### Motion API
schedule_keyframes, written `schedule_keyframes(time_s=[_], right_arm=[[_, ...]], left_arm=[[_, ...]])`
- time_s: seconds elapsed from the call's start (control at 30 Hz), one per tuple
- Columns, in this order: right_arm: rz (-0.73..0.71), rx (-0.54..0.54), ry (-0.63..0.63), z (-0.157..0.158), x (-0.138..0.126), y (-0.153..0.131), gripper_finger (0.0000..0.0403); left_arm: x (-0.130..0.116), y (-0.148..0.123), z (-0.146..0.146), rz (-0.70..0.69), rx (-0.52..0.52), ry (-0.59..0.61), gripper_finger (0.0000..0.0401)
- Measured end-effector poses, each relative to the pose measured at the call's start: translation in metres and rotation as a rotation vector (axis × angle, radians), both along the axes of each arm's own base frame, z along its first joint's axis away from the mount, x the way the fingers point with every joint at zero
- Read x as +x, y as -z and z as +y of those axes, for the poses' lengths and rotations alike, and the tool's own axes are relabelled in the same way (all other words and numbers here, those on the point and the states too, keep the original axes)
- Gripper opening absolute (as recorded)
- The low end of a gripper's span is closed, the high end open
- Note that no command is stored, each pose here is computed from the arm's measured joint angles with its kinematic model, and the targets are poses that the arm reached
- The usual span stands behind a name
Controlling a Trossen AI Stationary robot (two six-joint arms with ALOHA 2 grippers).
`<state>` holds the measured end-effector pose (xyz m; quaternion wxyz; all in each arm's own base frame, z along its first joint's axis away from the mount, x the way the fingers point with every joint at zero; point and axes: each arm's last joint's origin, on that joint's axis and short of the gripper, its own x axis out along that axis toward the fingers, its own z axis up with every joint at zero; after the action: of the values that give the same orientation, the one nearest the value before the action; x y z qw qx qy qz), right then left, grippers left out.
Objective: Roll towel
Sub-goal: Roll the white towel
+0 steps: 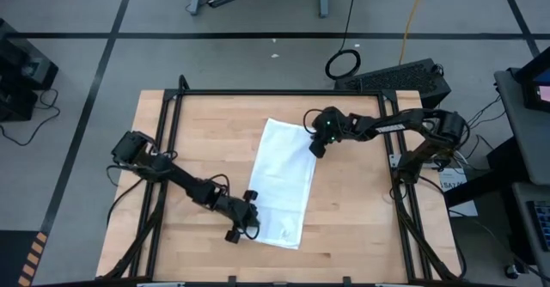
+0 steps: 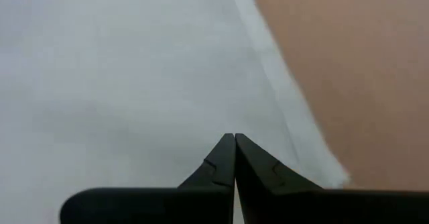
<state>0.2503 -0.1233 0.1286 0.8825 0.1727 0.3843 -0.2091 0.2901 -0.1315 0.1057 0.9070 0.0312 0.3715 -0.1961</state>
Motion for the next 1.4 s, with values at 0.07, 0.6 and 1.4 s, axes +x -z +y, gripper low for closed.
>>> schedule_keyframes(time_s=[0.07, 0.6, 1.4], right_arm=[[-0.038, -0.029, 0.013, -0.001, 0.004, -0.001, 0.0], [-0.022, -0.002, 0.12, -0.021, 0.003, 0.023, 0.0], [-0.099, 0.106, -0.212, 0.086, 0.033, -0.01, 0.0]], left_arm=[[0.004, -0.003, 0.002, -0.041, -0.005, -0.002, 0.0042], [0.005, 0.008, 0.0, 0.011, -0.061, 0.001, 0.0042], [0.009, -0.035, 0.029, -0.193, 0.153, -0.095, 0.0042]])
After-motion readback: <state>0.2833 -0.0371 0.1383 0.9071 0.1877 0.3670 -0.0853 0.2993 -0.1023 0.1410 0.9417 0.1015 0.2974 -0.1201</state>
